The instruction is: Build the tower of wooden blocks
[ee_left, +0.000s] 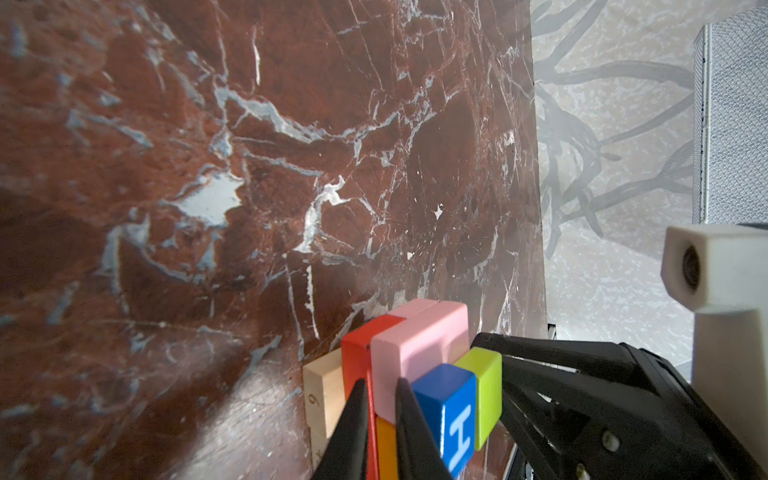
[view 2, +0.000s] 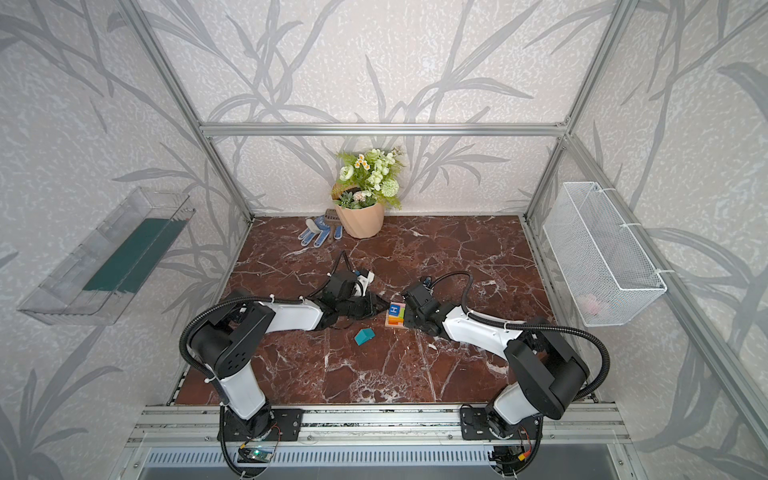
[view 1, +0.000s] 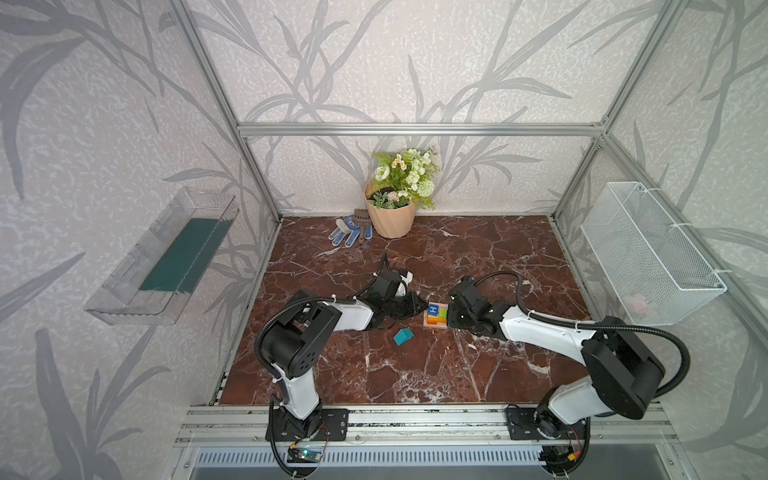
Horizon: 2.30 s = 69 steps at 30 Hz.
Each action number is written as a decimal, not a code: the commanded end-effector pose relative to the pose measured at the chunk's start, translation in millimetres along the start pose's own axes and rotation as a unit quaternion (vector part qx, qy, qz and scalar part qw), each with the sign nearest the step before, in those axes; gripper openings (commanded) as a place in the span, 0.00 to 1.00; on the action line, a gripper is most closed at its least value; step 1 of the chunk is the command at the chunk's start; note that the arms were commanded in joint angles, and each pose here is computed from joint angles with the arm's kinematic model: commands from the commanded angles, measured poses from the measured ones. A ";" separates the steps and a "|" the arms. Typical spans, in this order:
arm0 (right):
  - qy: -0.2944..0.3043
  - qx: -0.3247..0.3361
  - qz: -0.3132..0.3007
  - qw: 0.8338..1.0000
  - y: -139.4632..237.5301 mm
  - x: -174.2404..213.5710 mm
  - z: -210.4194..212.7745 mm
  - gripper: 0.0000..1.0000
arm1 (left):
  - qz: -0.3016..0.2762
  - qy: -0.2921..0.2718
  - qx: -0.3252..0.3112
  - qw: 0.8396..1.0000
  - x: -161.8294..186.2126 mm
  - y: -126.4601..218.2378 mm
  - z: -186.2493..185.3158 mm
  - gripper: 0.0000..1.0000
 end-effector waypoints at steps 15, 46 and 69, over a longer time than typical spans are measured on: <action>0.002 0.001 0.007 1.000 -6.5 -4.3 9.9 0.21 | -0.003 -0.006 0.021 1.000 -2.6 4.7 -12.0 0.17; 0.012 0.013 -0.023 1.000 19.6 -5.4 3.6 0.29 | -0.009 -0.008 0.009 1.000 3.7 19.4 -14.7 0.17; 0.049 -0.022 -0.026 0.998 35.0 18.4 21.2 0.32 | -0.029 -0.013 0.016 0.999 -0.3 30.8 -22.8 0.17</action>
Point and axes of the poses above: each gripper's point midway between its finger pads, its own y axis back along the fingers, its own z axis along the line the jaws close on, x = y × z, the point moved 8 cm from there along y, back along the fingers, and after that the axes turned 9 degrees about -y, right-handed, at the moved point
